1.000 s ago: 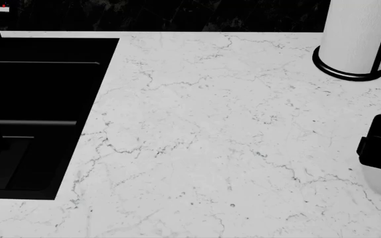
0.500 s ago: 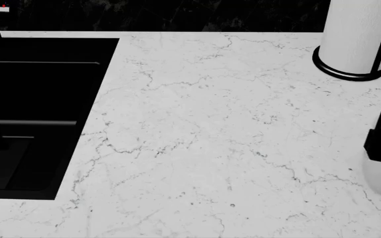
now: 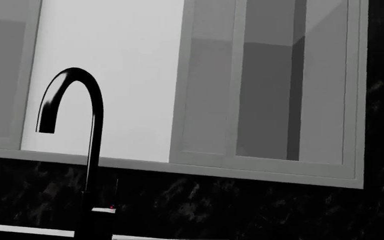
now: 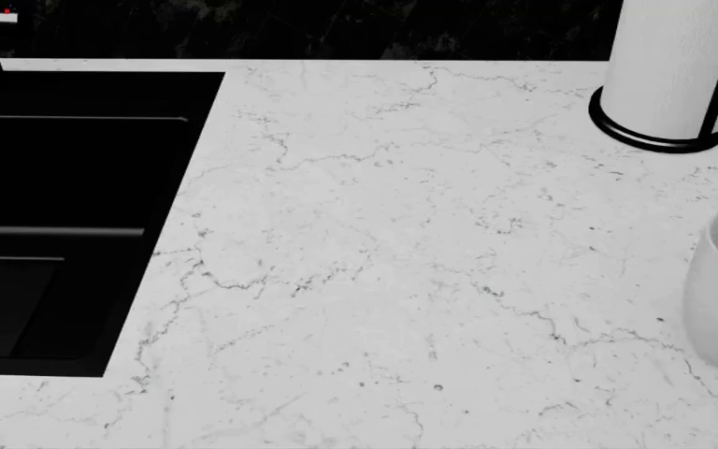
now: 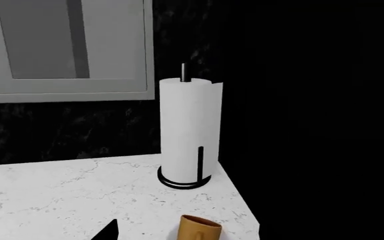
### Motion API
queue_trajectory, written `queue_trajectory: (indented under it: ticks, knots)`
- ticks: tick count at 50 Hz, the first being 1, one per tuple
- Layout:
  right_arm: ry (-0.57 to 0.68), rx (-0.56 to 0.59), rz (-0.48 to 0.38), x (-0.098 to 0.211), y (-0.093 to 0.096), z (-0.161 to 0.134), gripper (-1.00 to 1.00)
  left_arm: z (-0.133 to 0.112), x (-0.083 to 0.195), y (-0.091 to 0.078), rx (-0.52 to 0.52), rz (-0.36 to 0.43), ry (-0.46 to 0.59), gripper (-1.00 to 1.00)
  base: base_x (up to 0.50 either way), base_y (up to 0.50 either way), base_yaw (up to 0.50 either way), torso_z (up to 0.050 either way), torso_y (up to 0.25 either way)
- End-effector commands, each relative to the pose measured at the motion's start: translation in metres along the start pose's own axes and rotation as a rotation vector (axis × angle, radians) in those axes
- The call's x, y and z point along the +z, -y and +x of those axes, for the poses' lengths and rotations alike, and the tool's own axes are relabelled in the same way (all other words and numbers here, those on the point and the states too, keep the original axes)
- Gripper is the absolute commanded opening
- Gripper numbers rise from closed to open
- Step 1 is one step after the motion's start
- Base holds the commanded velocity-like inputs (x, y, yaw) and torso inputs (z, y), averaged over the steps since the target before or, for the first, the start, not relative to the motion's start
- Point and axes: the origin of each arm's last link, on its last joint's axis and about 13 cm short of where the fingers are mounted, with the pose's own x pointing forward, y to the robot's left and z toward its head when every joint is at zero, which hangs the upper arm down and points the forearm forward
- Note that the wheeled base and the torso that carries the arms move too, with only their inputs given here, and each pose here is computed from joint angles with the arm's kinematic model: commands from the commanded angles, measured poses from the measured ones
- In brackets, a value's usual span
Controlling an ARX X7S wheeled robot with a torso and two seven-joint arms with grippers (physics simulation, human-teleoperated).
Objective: Stack the cups from largest to smallest.
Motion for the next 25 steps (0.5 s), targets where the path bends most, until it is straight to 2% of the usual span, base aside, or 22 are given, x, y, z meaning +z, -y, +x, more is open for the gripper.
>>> queue_trajectory:
  ticks: [1,18,25]
  knots:
    - [0.111,-0.022,0.0,0.02,0.008,-0.035,1.0,0.002,0.015,-0.009,0.021,0.021,0.05,1.0,0.0,0.0,0.0,0.0,0.0]
    - [0.213,-0.012,-0.034,0.045,0.007,-0.07,1.0,-0.015,0.057,-0.015,0.011,0.028,0.172,1.0,0.0,0.0,0.0,0.0,0.0]
    - [0.242,0.0,-0.05,0.046,0.006,-0.086,1.0,-0.026,0.076,-0.017,0.009,0.029,0.234,1.0,0.0,0.0,0.0,0.0,0.0]
